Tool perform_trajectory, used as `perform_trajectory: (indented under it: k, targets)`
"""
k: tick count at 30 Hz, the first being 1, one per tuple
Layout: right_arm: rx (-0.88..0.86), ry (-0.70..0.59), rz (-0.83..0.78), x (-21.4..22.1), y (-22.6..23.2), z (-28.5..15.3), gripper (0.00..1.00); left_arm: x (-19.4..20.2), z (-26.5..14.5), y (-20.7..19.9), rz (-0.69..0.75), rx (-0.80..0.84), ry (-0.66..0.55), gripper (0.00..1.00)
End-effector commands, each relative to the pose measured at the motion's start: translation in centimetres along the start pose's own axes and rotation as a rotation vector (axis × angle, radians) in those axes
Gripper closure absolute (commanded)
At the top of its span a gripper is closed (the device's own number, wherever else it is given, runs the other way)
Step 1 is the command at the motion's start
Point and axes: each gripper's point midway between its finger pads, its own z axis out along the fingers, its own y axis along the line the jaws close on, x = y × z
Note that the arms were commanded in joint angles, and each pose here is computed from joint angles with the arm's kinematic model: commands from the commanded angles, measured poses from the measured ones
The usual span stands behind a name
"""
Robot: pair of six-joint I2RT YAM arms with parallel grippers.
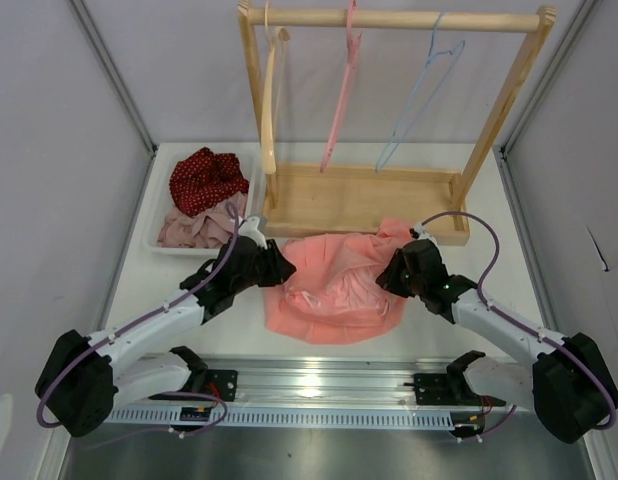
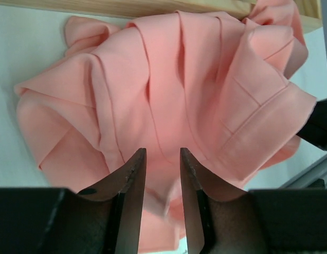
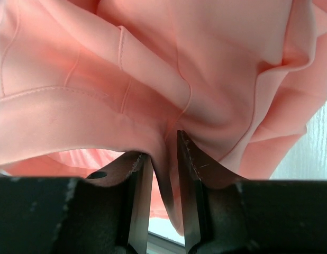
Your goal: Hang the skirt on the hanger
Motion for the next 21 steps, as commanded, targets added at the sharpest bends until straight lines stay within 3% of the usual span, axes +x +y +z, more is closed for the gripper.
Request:
perform_trajectory:
  k: [1, 4, 8, 21]
  targets:
    - [0.022, -0.046, 0.000, -1.4, 0.8, -0.2, 0.71, 0.1, -1.2, -1.2, 0.078, 0.010, 0.017, 0.65]
    - [0.026, -0.040, -0.002, -1.4, 1.0, 0.0, 0.71, 1.1, -1.7, -1.7, 0.109, 0.012, 0.041, 0.67]
    - [0.047, -0.024, -0.013, -1.5, 1.1, 0.4, 0.72, 2.1, -1.8, -1.5, 0.122, -0.003, 0.067, 0.78]
    - [0.091, 0.024, -0.055, -2.4, 2.2, 2.2, 0.73, 2.1, -6.3, -8.7, 0.329, 0.250, -0.013, 0.70]
